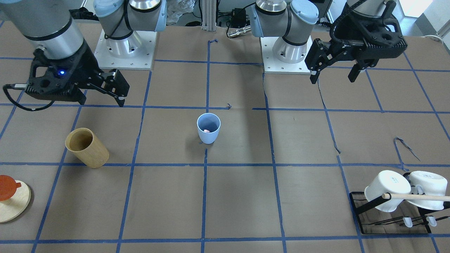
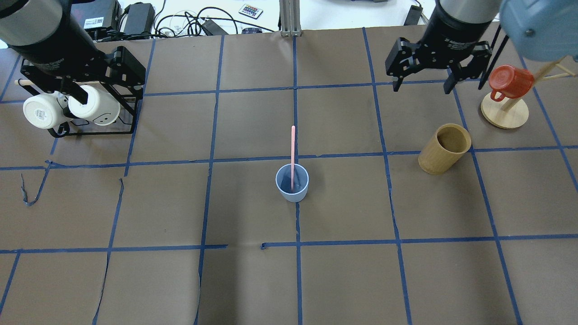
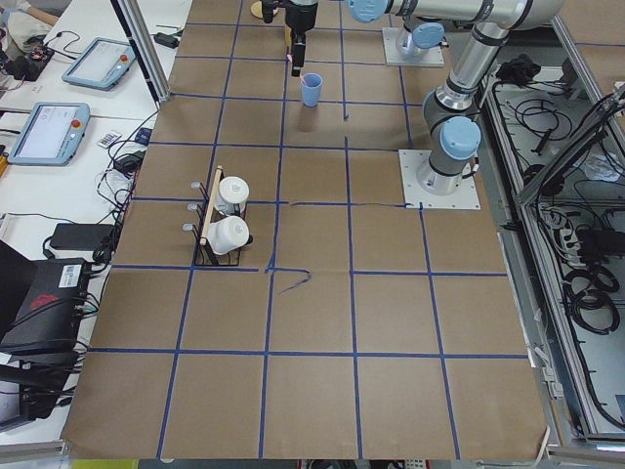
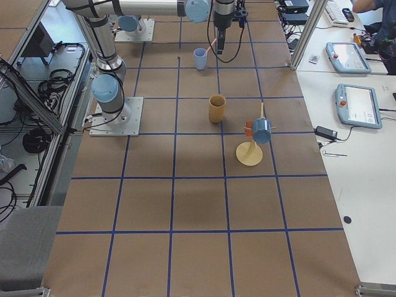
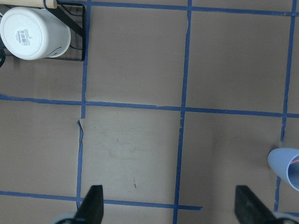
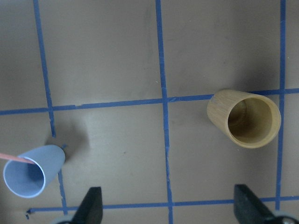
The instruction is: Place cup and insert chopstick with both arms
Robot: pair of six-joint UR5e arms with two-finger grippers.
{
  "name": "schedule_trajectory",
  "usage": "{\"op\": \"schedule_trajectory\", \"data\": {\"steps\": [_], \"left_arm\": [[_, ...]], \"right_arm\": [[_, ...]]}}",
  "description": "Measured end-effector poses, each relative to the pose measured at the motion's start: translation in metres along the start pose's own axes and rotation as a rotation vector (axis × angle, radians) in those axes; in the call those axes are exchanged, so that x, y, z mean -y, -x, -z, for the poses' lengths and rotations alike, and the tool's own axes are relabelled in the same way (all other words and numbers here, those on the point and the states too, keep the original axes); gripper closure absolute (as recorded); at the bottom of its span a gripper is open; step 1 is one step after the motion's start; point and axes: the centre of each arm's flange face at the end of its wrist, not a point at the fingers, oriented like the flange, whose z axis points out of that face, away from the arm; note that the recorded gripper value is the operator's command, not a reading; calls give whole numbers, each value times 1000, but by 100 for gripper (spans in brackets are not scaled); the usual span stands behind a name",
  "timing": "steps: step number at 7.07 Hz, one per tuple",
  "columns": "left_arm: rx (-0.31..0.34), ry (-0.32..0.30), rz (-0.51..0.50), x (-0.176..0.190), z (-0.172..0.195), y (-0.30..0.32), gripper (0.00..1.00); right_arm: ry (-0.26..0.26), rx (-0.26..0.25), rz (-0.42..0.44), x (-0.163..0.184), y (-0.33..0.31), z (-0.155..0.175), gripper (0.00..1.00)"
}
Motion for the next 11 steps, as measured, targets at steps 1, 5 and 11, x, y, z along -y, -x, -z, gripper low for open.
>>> {"op": "schedule_trajectory", "data": {"steps": [1, 5, 11], "left_arm": [[0, 0, 4, 2, -1, 2, 0], [0, -5, 8, 4, 1, 3, 0], [1, -5, 9, 5, -3, 3, 0]], "right_arm": [[22, 1, 45, -10, -17, 6, 0], [28, -5, -3, -59, -20, 13, 0], [25, -56, 18, -74, -6, 14, 0]]}}
